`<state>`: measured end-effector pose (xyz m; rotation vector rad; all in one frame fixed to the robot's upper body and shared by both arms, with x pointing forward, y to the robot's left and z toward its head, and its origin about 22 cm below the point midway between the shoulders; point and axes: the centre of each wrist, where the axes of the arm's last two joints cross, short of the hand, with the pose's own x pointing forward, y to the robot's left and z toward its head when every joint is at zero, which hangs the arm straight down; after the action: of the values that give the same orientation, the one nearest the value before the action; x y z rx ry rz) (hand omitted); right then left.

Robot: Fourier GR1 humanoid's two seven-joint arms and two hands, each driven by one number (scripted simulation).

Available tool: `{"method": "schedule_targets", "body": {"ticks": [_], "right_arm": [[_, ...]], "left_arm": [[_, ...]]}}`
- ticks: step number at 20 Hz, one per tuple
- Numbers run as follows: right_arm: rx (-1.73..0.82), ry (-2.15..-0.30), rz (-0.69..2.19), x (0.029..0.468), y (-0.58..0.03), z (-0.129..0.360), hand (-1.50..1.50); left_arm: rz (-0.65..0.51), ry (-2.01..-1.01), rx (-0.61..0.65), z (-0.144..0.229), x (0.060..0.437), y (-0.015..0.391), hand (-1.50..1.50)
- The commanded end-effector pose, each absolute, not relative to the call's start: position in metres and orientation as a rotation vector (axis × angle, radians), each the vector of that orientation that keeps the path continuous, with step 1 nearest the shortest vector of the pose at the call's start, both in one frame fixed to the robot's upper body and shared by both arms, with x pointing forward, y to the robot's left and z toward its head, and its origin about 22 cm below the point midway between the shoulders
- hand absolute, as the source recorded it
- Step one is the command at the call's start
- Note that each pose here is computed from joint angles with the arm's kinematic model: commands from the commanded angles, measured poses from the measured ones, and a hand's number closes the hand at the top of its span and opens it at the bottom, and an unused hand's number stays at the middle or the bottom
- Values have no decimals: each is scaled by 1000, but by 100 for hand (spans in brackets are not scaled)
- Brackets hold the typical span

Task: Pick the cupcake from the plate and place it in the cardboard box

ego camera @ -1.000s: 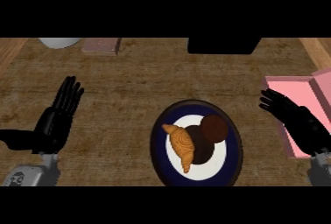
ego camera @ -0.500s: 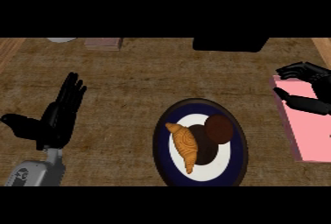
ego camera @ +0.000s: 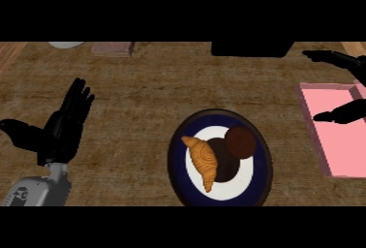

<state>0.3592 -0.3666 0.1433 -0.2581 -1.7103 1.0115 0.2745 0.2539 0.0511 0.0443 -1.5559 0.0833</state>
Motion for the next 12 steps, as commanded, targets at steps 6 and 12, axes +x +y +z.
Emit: {"method": "schedule_targets", "body": {"ticks": [6, 12], "right_arm": [[-169, -1355, 1424, 369, -313, 209, -150], [-31, -1375, 1395, 350, -271, 190, -150]], "left_arm": [[97, -1540, 71, 55, 265, 258, 0], [106, -1535, 88, 58, 269, 260, 0]]}}
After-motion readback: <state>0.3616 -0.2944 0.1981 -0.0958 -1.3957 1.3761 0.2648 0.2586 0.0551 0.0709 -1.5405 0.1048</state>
